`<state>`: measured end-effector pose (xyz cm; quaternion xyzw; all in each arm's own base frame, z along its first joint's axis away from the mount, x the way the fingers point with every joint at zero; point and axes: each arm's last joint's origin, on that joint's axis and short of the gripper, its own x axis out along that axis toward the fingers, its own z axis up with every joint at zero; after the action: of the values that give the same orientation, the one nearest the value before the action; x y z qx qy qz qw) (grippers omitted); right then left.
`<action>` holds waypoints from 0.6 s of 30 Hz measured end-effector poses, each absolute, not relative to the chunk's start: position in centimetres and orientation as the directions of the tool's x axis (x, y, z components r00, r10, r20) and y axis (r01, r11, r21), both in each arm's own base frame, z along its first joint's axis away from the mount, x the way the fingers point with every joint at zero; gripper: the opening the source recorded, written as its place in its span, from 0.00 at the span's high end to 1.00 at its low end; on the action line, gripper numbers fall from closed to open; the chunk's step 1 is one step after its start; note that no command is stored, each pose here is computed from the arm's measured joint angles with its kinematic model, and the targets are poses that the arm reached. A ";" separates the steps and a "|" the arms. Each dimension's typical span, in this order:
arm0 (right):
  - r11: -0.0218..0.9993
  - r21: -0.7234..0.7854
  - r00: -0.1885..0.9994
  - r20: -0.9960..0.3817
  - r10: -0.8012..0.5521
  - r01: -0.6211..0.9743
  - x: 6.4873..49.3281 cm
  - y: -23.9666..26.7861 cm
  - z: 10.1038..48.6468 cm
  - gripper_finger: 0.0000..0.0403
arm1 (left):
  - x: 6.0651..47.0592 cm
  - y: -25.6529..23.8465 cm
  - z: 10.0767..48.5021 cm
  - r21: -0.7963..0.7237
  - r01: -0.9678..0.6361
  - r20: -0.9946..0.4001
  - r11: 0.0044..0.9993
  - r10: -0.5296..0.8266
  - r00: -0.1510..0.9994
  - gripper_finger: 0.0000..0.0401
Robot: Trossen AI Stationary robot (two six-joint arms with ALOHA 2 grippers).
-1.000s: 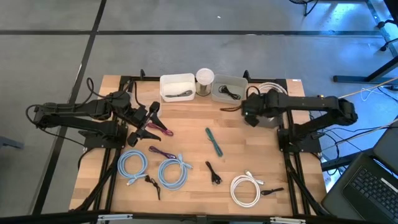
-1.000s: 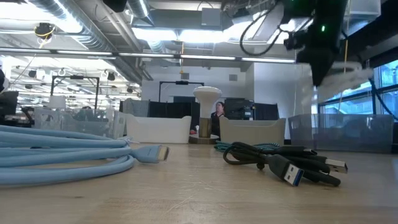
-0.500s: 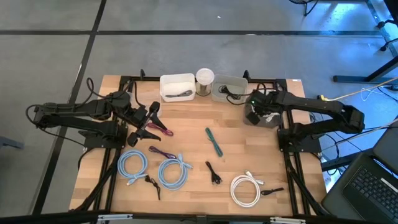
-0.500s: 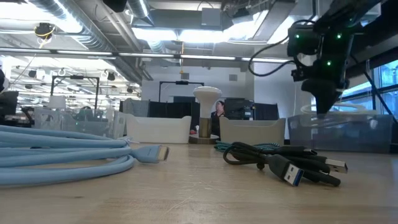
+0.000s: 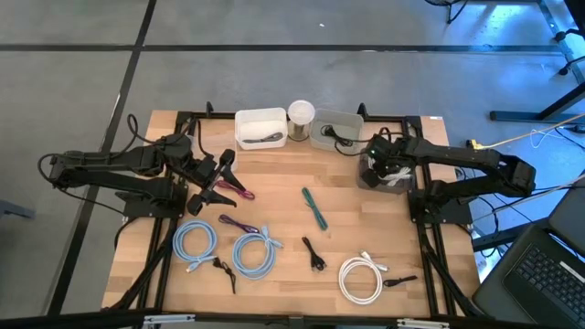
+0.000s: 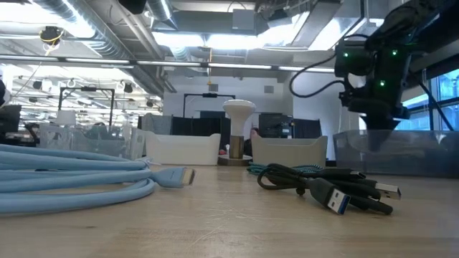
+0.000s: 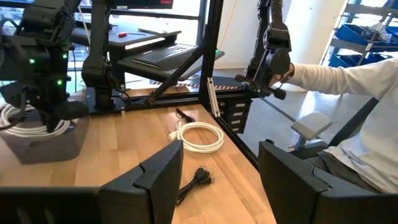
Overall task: Pick & Place USB Port
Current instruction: Put the white HDMI cable into the black bin, then put the black and pink USB cable into the transparent bin
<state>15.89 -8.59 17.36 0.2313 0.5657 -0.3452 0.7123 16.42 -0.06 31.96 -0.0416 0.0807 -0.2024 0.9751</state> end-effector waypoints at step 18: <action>0.684 0.001 0.278 -0.914 -0.295 0.730 17.4 -8.5 21.9 0.59 | 16.4 -0.1 32.0 -0.114 0.388 -0.140 0.915 -0.402 0.905 0.51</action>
<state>17.35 -8.49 21.89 0.2170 0.5000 -0.3330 0.7694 16.42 -0.07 31.96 -0.0416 0.0807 -0.2025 0.9751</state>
